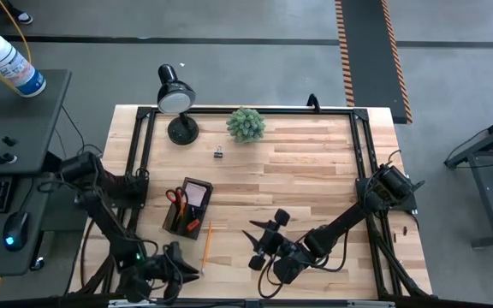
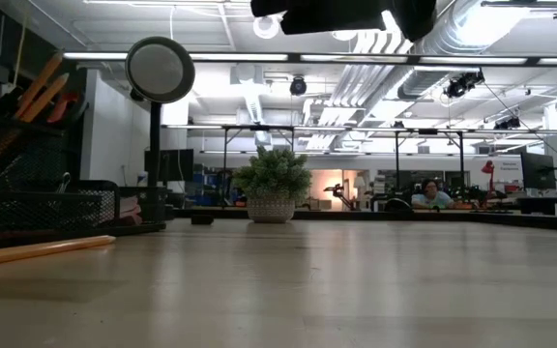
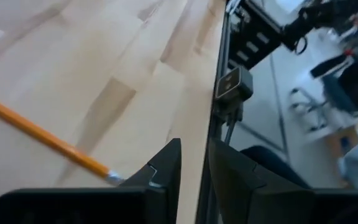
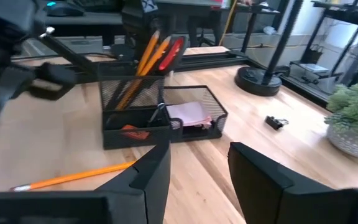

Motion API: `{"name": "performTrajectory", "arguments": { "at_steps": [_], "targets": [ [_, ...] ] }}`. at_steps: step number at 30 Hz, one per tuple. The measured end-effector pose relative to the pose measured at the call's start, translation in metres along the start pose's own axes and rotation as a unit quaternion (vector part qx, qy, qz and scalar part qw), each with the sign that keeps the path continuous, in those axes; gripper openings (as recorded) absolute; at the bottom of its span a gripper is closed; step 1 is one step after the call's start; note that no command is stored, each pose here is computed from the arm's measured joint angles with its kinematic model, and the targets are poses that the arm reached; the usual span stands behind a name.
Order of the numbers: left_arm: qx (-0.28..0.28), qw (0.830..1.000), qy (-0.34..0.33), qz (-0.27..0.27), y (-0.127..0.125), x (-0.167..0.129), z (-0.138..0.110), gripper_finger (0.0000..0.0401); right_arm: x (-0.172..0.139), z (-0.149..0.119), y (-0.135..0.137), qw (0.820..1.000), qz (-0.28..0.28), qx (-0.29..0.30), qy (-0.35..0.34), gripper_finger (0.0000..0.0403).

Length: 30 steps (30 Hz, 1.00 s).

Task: Pick and place office supplies into organizer
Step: Put the orange pencil into the desk organizer

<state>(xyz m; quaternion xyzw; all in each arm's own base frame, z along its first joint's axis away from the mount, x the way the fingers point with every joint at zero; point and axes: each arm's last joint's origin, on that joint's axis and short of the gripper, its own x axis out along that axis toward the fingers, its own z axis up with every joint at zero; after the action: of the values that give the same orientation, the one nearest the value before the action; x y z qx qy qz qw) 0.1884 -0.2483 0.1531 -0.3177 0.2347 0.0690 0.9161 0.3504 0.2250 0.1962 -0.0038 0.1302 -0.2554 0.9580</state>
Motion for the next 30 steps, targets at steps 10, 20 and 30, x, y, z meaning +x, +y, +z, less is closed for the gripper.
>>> {"name": "performTrajectory", "arguments": {
  "at_steps": [10,20,30],
  "targets": [
    [-0.045,0.999,-0.004,0.028,-0.005,0.017,-0.018,0.0037,0.000,-0.003,-0.001,1.000,0.001,-0.001,0.009,0.0168],
    [-0.017,0.990,0.033,0.138,-0.034,0.024,-0.020,0.0004,0.000,-0.004,0.000,1.000,0.021,0.001,0.022,0.0166],
    [-0.043,0.978,0.047,0.197,-0.042,0.048,-0.046,0.0001,-0.004,-0.006,0.001,0.999,0.025,-0.003,0.026,0.0174]
  ]
}}
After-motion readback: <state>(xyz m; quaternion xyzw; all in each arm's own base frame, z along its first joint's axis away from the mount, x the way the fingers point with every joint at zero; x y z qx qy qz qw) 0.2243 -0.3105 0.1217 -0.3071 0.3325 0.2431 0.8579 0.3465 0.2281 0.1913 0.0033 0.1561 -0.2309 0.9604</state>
